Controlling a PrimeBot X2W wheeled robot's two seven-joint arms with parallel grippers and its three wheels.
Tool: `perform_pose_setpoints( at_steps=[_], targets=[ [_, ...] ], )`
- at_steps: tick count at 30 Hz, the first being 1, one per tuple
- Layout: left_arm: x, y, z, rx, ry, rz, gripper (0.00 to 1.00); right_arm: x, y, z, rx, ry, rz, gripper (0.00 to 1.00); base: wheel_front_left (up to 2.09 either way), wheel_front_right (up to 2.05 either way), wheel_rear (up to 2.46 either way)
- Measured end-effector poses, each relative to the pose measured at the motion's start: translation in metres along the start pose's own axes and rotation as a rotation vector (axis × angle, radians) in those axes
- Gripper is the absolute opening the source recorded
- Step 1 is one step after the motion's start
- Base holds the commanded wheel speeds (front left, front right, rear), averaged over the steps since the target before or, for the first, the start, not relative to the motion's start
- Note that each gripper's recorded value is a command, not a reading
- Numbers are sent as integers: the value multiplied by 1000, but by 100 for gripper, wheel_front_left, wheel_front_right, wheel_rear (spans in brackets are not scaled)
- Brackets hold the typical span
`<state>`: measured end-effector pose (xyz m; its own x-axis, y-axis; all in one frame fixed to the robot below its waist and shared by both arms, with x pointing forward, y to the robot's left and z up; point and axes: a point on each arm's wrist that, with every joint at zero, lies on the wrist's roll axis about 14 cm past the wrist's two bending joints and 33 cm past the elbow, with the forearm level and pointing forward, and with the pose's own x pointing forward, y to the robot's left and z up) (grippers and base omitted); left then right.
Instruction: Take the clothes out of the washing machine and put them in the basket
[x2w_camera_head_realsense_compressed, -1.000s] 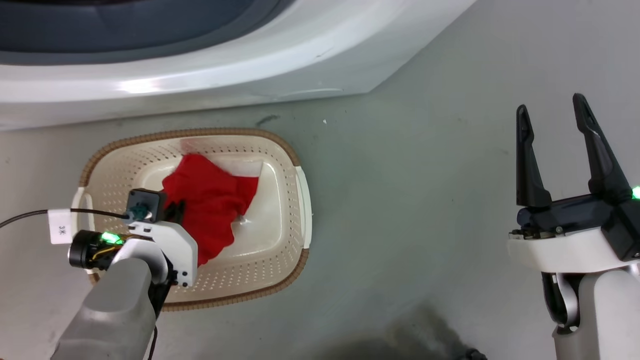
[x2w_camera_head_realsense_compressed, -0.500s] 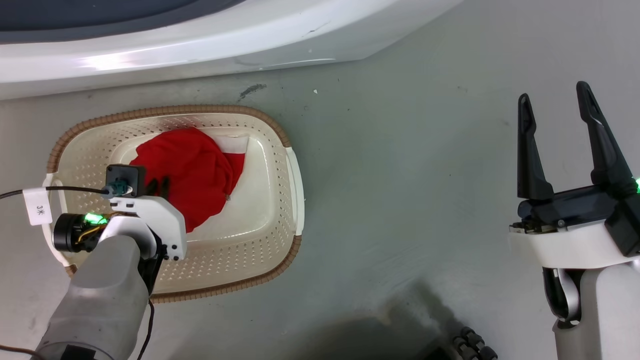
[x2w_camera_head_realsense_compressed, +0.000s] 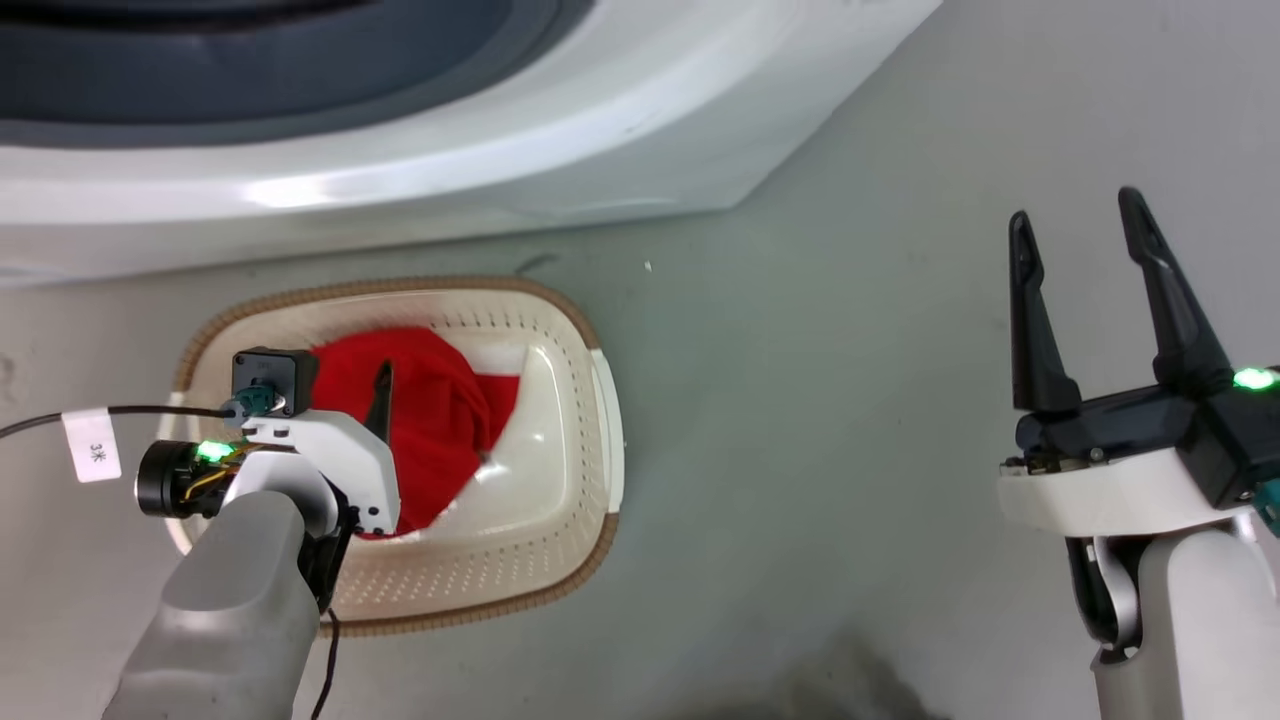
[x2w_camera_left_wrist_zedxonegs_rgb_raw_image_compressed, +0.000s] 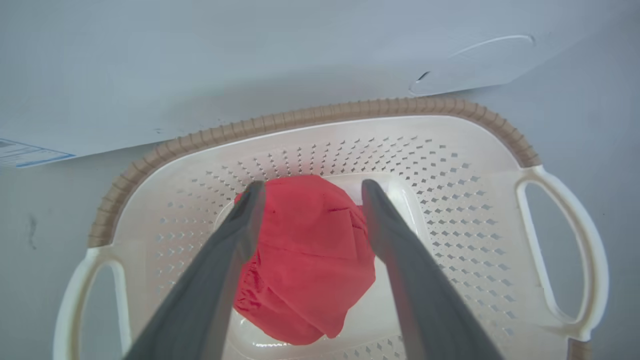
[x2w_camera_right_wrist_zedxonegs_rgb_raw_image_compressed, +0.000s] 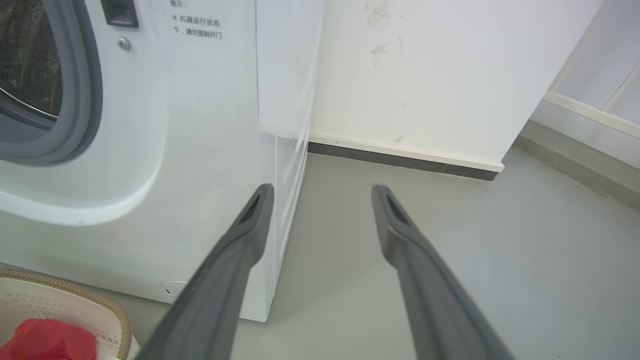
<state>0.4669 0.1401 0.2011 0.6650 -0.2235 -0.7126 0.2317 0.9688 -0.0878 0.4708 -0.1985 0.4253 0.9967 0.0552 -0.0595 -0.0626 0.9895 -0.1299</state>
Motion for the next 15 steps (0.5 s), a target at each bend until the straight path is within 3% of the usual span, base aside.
perform_pose_setpoints(
  at_steps=[15],
  targets=[
    [-84, 10, 119, 9, -422, 50, 100, -24, 4, 55, 20, -110, 4, 100, 0, 0, 0]
  ],
)
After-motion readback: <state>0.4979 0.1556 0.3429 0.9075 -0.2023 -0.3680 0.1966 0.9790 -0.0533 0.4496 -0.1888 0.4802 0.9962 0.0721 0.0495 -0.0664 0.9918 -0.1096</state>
